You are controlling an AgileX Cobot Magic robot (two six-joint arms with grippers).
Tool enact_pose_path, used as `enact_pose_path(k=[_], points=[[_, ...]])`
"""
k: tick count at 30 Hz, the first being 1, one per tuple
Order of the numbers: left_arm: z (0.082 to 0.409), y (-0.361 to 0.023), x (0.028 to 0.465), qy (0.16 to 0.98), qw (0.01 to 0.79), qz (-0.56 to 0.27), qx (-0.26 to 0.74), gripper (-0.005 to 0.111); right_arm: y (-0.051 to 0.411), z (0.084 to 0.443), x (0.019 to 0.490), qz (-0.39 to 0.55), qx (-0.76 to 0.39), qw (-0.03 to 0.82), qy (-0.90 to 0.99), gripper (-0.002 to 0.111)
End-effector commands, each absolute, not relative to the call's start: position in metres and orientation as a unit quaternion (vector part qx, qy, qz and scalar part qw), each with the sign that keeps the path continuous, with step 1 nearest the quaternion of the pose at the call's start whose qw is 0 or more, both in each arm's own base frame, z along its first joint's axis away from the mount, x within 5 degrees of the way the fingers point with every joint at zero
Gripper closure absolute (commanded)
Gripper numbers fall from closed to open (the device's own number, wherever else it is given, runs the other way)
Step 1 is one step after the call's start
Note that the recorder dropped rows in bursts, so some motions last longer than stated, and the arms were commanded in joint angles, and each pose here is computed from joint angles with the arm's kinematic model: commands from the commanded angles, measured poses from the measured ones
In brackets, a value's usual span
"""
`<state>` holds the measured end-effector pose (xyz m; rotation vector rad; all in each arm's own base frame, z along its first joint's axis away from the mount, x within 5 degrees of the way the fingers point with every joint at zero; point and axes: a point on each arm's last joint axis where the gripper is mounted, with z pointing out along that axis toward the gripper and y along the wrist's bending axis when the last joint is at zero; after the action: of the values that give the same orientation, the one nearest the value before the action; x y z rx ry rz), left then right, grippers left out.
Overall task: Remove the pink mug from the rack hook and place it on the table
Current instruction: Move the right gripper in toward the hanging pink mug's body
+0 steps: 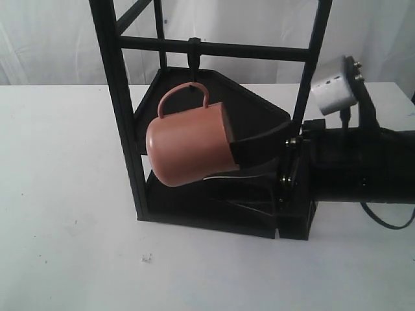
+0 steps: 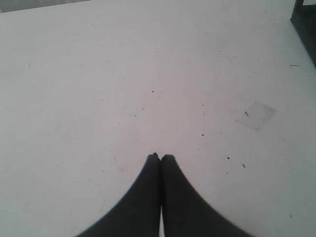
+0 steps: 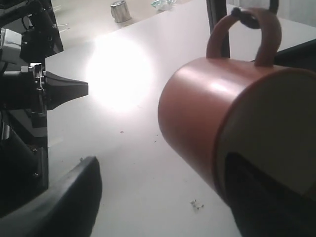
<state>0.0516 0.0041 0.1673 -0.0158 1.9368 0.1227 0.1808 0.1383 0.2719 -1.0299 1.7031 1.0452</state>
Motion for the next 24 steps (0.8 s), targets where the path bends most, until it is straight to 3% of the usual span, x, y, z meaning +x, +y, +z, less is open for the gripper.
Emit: enact_pose_path(k=[1,17,24], points=[[0.166,0.004,0.052,0.823,0.566,0.049,-0.009,0.107,0.150,0.265,0.181,0.431,-0.425,0.417,0.678,0.043],[0.166,0.004,0.051,0.823,0.566,0.051,-0.008,0.107,0.165,0.246,0.194,0.426,-0.446,0.432,0.658,0.043],[0.166,0.004,0.051,0.823,0.566,0.051,-0.008,0.107,0.168,0.246,0.198,0.433,-0.448,0.430,0.654,0.051]])
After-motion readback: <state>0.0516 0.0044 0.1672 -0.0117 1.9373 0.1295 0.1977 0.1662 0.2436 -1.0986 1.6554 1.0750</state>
